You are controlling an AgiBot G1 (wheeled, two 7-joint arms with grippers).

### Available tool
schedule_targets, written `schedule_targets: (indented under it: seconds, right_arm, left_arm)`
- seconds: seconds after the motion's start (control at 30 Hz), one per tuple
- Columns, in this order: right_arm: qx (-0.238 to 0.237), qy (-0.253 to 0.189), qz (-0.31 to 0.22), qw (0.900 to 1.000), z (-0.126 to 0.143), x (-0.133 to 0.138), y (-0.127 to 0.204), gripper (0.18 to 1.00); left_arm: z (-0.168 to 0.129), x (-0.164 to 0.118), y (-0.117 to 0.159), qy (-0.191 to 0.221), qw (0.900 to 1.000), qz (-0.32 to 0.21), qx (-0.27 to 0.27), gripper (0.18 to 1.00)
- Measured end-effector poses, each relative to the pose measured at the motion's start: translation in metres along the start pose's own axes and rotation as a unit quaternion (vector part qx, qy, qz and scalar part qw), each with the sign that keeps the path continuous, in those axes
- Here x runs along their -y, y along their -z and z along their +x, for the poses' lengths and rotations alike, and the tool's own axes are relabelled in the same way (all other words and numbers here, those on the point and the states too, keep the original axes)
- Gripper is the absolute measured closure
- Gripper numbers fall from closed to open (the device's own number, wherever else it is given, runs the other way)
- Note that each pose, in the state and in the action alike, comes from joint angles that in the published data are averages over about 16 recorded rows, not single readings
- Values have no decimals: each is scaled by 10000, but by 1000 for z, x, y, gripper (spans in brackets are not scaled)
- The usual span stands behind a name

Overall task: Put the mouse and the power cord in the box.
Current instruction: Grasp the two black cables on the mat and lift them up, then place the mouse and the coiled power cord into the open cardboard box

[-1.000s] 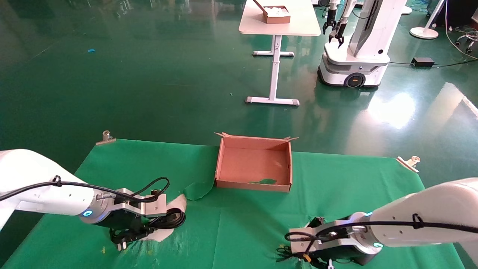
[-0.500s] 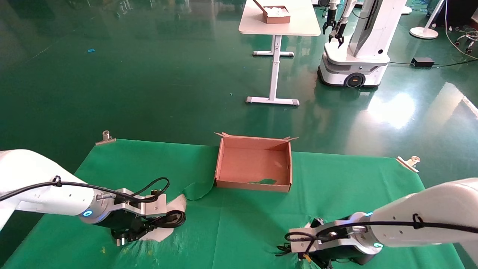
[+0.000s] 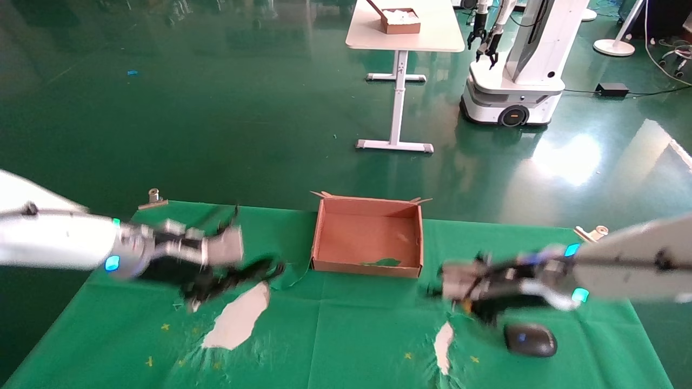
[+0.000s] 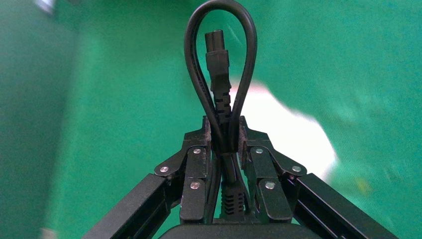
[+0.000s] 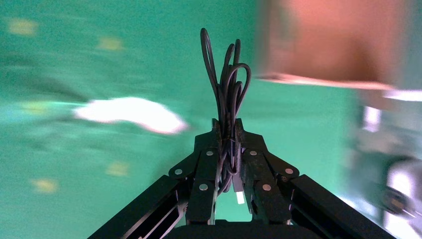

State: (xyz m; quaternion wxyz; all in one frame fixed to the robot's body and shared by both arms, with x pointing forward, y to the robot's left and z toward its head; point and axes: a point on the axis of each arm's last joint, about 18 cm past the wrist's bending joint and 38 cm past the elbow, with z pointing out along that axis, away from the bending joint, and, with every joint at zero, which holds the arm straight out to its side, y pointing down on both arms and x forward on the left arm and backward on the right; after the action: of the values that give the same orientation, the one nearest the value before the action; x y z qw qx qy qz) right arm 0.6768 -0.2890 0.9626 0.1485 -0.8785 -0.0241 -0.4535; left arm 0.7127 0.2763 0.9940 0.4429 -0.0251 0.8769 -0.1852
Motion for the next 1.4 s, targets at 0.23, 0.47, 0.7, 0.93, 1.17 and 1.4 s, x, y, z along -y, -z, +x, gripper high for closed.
schedule_targets:
  seconds: [0.23, 0.47, 0.7, 0.93, 1.17, 1.4]
  right_arm:
    - [-632, -151, -83, 9979, 40, -10, 41, 958]
    - [-1005, -268, -191, 9944, 57, -20, 75, 958]
    - [-1150, -323, -273, 9925, 56, -25, 97, 958]
    - [-1189, -292, -251, 9922, 53, -22, 103, 958]
    - [-1162, -220, -141, 9929, 52, -15, 98, 958]
    - [-1157, -100, 43, 9932, 57, 0, 94, 959]
  left_arm:
    - [-19, 75, -9, -588, 9935, 802, 551, 904]
    - [-5, 126, -50, -1561, 9769, 1056, 1007, 904]
    - [15, 139, -82, -2219, 9622, 950, 1259, 904]
    - [20, 140, -91, -2325, 9592, 879, 1350, 894]
    - [20, 142, -93, -2317, 9593, 868, 1361, 855]
    - [19, 143, -94, -2301, 9596, 852, 1376, 764]
